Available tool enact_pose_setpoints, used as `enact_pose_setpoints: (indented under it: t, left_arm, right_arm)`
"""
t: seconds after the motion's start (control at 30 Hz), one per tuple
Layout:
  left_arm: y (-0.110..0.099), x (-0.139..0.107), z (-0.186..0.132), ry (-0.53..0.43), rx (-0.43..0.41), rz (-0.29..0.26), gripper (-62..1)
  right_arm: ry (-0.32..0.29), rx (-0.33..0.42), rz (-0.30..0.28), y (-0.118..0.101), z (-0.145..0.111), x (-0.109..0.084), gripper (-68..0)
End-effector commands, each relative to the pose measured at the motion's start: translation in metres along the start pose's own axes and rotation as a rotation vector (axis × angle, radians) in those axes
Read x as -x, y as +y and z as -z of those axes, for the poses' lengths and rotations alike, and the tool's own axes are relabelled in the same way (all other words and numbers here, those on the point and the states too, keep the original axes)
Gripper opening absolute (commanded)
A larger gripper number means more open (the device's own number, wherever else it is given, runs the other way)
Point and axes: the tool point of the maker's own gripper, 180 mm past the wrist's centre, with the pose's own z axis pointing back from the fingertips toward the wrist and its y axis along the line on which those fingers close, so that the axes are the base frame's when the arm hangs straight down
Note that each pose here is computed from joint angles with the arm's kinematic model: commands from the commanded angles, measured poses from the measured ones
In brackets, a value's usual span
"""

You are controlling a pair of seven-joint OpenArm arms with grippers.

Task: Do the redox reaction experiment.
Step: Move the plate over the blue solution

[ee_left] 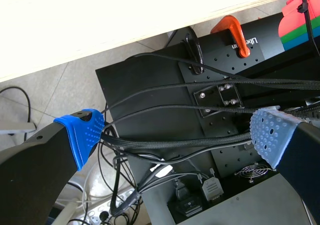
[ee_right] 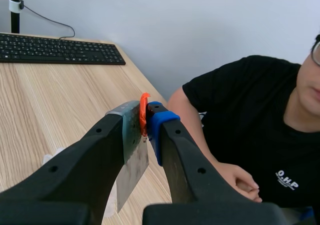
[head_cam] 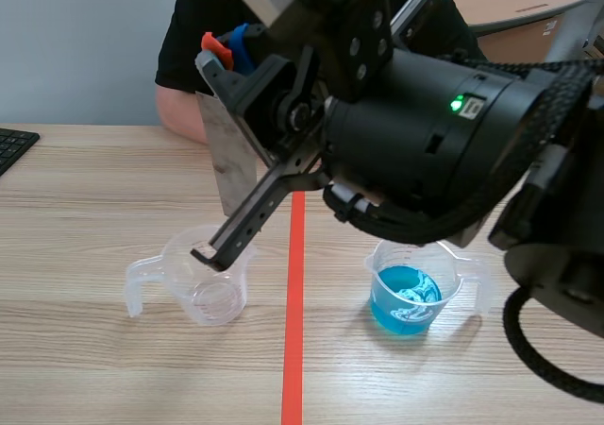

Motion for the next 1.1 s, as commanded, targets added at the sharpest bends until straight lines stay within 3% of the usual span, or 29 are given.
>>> enact_pose_setpoints:
  t: [0.0, 0.27, 0.53, 0.87, 1.07]
  left_arm:
    - [0.0, -0.003, -0.002, -0.015, -0.002, 0.0, 1.4]
    - [0.0, -0.003, -0.002, -0.015, -0.002, 0.0, 1.4]
    - [0.0, -0.004, -0.002, -0.018, -0.001, 0.001, 1.4]
    - [0.001, -0.005, -0.002, -0.024, 0.001, 0.006, 1.4]
    - [0.001, -0.008, -0.002, -0.04, 0.002, 0.008, 1.4]
  right_arm:
    - [-0.025, 0.013, -0.019, -0.006, -0.004, -0.01, -66.0]
    - [-0.004, 0.051, -0.103, -0.028, -0.023, -0.016, -66.0]
    - [0.074, 0.118, -0.152, -0.055, -0.043, 0.002, -66.0]
    - [0.126, 0.124, -0.153, -0.075, -0.077, 0.015, -66.0]
    - [0.135, 0.094, -0.148, -0.077, -0.097, 0.017, -66.0]
